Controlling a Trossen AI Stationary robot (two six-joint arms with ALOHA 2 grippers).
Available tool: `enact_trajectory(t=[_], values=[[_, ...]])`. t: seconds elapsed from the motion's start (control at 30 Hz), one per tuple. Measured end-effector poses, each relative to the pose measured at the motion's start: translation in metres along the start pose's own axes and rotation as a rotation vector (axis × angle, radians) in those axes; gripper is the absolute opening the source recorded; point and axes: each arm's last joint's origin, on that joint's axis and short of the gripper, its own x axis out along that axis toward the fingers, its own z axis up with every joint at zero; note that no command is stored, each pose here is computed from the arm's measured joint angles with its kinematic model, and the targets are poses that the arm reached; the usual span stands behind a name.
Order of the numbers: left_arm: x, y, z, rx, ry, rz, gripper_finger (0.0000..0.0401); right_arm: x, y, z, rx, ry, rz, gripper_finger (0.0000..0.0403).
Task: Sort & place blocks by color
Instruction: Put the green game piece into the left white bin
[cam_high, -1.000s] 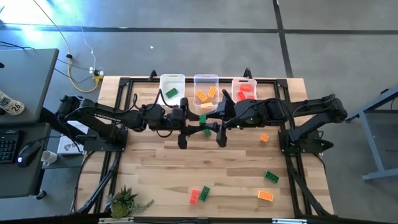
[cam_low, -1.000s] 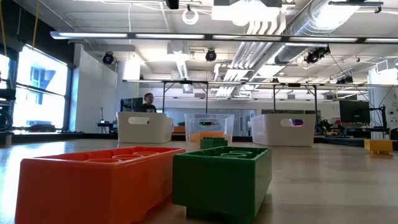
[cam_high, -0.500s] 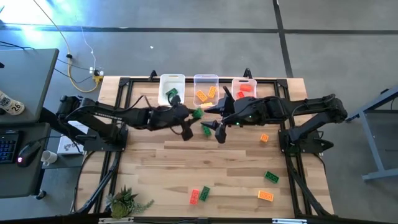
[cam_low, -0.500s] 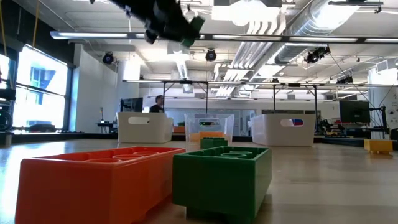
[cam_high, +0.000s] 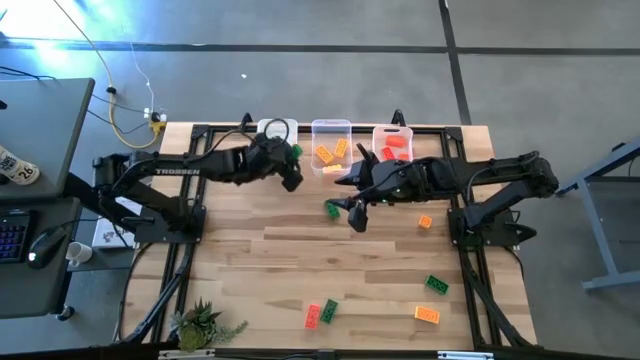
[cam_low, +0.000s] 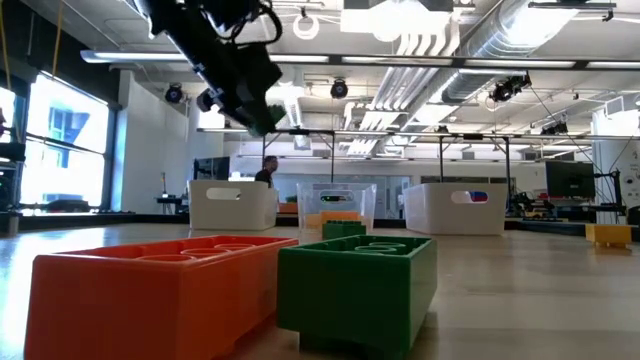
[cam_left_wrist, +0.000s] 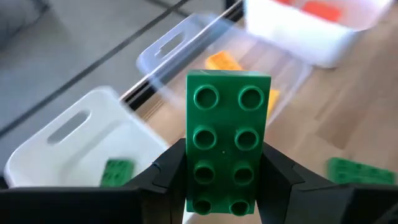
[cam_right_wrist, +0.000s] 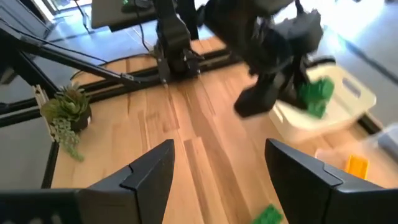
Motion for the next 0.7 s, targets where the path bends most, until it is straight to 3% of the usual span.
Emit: enact_trajectory(t=[0.33, 0.7], values=[[0.016, 0.041, 0.001, -0.126, 0.085, 0.004, 0.0117, -0.002, -0.006, -0.019, 0.143, 0.188, -0.078, 0.0238], [0.034, 0.059, -0.006, -0.191, 0.161, 0.054, 0.0117, -0.012, -0.004, -0.042, 0.241, 0.386, -0.173, 0.0238]])
